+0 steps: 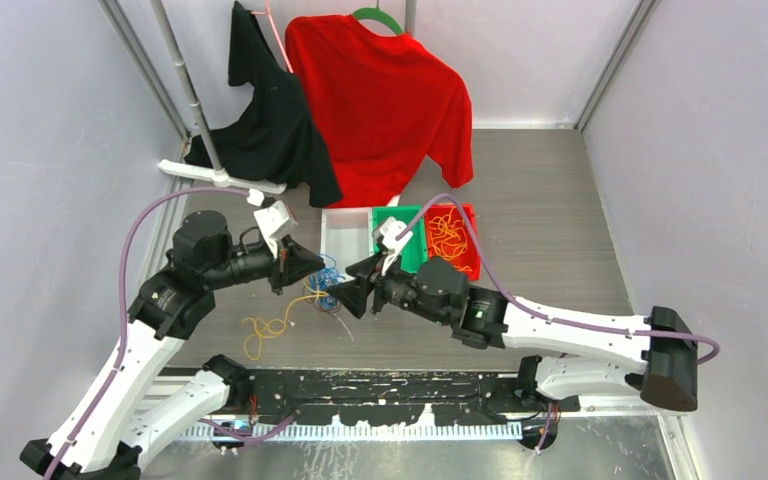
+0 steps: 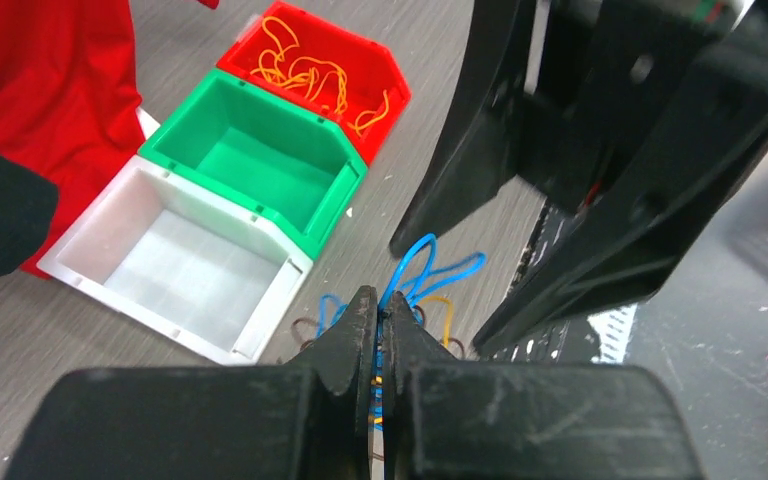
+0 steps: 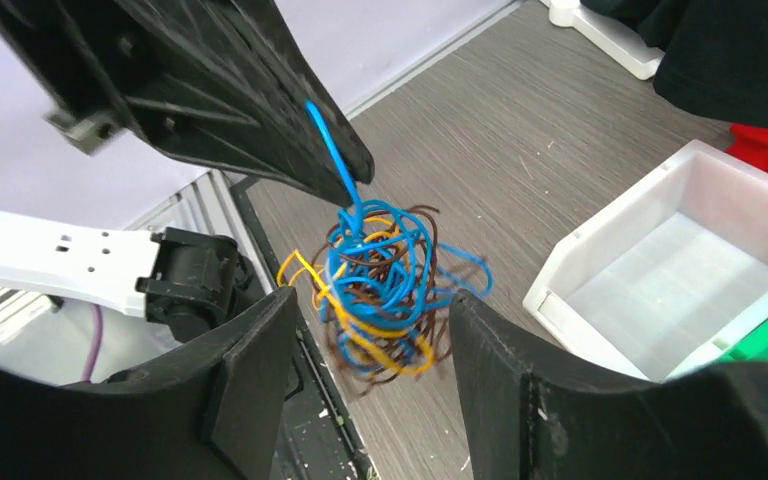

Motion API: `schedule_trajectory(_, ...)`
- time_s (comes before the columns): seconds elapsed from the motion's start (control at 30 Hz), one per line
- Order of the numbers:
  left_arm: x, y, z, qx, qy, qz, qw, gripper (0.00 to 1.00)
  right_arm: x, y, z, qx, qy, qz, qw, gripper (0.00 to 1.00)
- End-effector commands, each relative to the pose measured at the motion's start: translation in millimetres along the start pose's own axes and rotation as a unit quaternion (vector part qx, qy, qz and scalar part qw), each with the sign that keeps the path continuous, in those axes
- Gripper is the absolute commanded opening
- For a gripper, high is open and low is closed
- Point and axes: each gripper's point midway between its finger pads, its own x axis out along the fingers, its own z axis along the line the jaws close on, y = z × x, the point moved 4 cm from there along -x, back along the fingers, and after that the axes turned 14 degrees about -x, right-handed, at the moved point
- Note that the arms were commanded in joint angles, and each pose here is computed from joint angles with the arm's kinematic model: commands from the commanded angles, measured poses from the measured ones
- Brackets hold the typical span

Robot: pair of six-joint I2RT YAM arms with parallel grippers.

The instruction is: Untangle the cables

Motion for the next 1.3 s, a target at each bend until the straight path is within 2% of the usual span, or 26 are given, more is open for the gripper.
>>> schedule_trajectory(0.0,-7.6,-39.3,-16.8,-0.009,0.016,-0.065,0.998,0.0,18.5,-30.7,-1.7,-0.022,0.042,-0.062,0.997,0.62)
schedule_trajectory(0.23,-11.1,-48.0,-33.4,-0.035,0.056,-0.069,0.995,0.0,39.1,-26.5,-18.7,-0.052,0.171,-0.068,0.982,0.59)
schedule_trajectory(0.43,-14.1,-52.7,-51.4,-0.04,0.113,-0.059,0.991,0.0,49.6,-36.2,-17.3,-0.037,0.181,-0.111,0.976,0.58)
schedule_trajectory(0.6,-20.1,-59.8,-59.2,-0.029,0.126,-0.061,0.99,0.0,49.8,-21.3,-19.1,-0.034,0.185,-0.095,0.978,0.42)
schedule_trajectory(0.73,-29.0,-74.9,-65.7,-0.001,0.123,-0.077,0.989,0.0,40.5,10.2,-23.9,-0.024,0.188,-0.071,0.979,0.28)
schedule_trajectory(0.93,-46.7,-105.9,-70.1,0.075,0.087,-0.124,0.986,0.0,16.6,51.7,-29.7,0.006,0.184,-0.045,0.982,0.25)
schedule_trajectory(1.17,-63.3,-140.6,-42.7,0.166,-0.049,-0.194,0.966,0.0,1.2,79.8,-25.6,0.023,0.152,-0.021,0.988,0.31)
schedule_trajectory(1.27,-70.8,-149.3,-39.6,0.207,-0.075,-0.211,0.953,0.0,-1.8,88.5,-23.5,0.03,0.141,-0.011,0.989,0.35)
